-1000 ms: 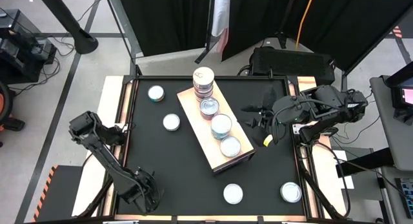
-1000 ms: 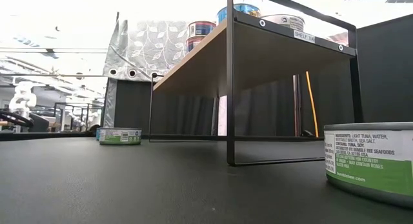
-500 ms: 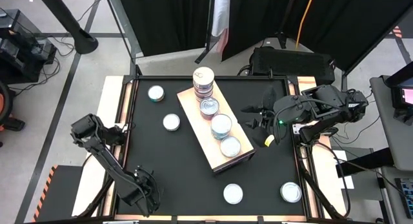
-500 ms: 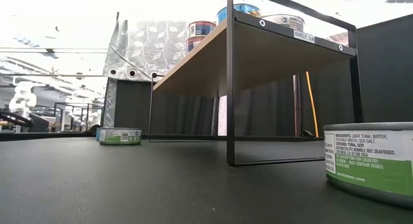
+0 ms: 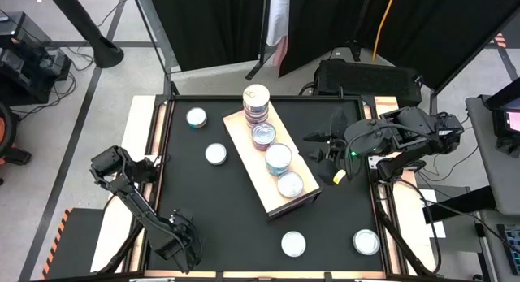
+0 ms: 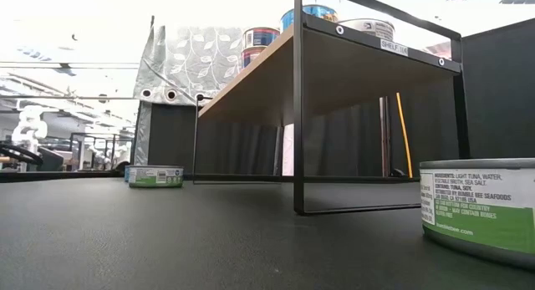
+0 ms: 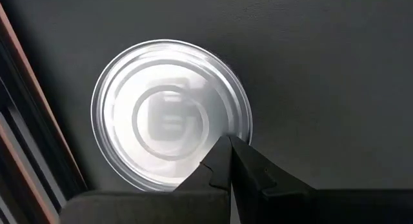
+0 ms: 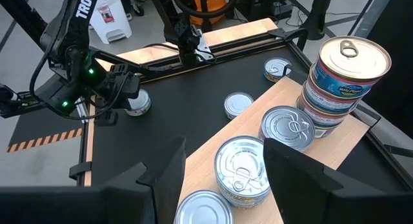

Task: Stack canned seafood by type on shelf
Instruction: Stack the green tuna can on top of the green tuna can on the shelf

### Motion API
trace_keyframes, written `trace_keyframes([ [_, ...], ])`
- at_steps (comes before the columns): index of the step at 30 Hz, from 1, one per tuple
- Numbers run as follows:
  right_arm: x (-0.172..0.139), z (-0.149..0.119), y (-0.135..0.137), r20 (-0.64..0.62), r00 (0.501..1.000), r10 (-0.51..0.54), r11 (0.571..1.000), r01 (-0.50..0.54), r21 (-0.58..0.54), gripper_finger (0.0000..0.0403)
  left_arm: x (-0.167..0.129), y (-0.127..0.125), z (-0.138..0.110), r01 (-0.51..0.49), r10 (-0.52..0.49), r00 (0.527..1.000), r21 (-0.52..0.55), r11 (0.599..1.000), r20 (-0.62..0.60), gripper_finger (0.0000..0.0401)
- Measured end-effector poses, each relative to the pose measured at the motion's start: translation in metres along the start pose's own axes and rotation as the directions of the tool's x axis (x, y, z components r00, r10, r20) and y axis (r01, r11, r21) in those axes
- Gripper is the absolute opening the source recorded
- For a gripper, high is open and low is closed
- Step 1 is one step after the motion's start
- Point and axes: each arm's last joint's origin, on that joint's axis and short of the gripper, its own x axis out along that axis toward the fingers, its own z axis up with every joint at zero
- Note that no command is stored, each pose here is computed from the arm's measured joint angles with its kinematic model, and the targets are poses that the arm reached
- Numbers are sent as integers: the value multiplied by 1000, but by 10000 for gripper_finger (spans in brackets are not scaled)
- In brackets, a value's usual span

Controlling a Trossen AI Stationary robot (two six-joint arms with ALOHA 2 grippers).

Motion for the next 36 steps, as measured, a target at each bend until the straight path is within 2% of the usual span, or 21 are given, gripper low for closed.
trace_keyframes([
  [3,0,0,0,0,1000,0,1000,0,-5,199,0,-1,0,16,-16,1000,-1,1000,6,4],
  [6,0,0,0,0,1000,0,1000,0,-7,199,-3,-8,-3,98,-98,995,-3,995,28,4],
  [9,0,0,0,0,1000,0,1000,0,-16,199,3,-14,-1,137,-136,988,-8,991,75,3],
  [13,0,0,0,3,1000,-5,999,5,-36,199,14,-28,-7,200,-201,978,11,980,53,3],
  [17,0,0,0,3,1000,-7,998,7,-58,199,-6,-39,-7,277,-280,956,38,960,90,3],
  [20,1,1,-2,3,1000,-12,998,13,-60,199,-30,-36,-3,193,-198,971,51,980,133,3],
  [23,2,2,-4,5,1000,-21,998,21,-55,199,-62,-25,-2,54,-55,991,7,999,121,3],
  [26,2,2,-5,5,1000,-25,998,26,-57,199,-80,-17,-7,-8,5,999,70,998,53,3],
  [28,2,2,-5,5,1000,-25,997,25,-67,199,-80,-13,-17,6,-9,1000,121,993,29,3],
  [31,2,2,-5,5,1000,-23,997,24,-73,199,-78,-2,-39,49,-50,999,80,996,11,3],
  [33,2,2,-5,4,1000,-23,997,23,-72,199,-76,8,-52,9,-7,1000,96,995,-20,3],
  [36,2,2,-5,4,1000,-23,997,23,-69,199,-68,16,-59,-65,65,998,109,992,3,3],
])
